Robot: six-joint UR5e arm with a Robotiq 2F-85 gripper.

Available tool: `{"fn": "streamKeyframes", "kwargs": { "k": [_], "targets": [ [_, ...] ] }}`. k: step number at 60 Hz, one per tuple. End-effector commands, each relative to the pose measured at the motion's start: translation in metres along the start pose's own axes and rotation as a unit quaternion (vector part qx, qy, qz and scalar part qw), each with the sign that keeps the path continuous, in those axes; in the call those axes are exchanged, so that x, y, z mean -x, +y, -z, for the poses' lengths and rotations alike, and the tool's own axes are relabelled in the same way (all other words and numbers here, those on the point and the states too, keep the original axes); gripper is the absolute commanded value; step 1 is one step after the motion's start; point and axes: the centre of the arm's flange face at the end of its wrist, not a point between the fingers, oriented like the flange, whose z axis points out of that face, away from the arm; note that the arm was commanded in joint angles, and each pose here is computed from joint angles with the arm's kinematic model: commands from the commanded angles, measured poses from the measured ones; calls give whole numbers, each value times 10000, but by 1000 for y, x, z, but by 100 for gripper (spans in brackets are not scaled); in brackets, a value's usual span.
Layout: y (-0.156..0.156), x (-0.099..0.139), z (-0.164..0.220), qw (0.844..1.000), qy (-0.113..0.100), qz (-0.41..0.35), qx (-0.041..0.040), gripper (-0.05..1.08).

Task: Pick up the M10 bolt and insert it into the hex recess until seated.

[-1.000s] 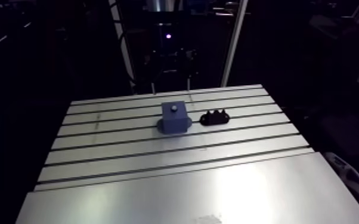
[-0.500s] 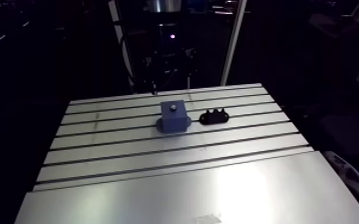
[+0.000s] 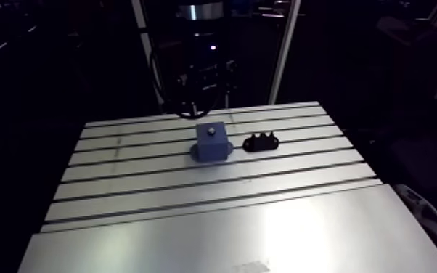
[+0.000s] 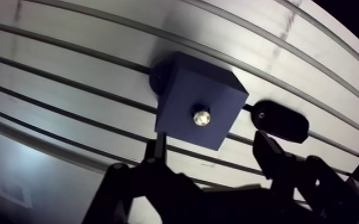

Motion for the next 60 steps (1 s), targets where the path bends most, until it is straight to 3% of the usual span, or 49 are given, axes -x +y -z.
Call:
{"fn": "streamKeyframes", "kwargs": {
  "k": [1, 16, 60],
  "targets": [
    [-1, 2, -3, 10000, 12, 6, 25, 31],
    [-1, 6, -11, 9998, 107, -178, 53, 37],
    [6, 9, -24, 9984, -12, -570, -64, 49]
  ]
}}
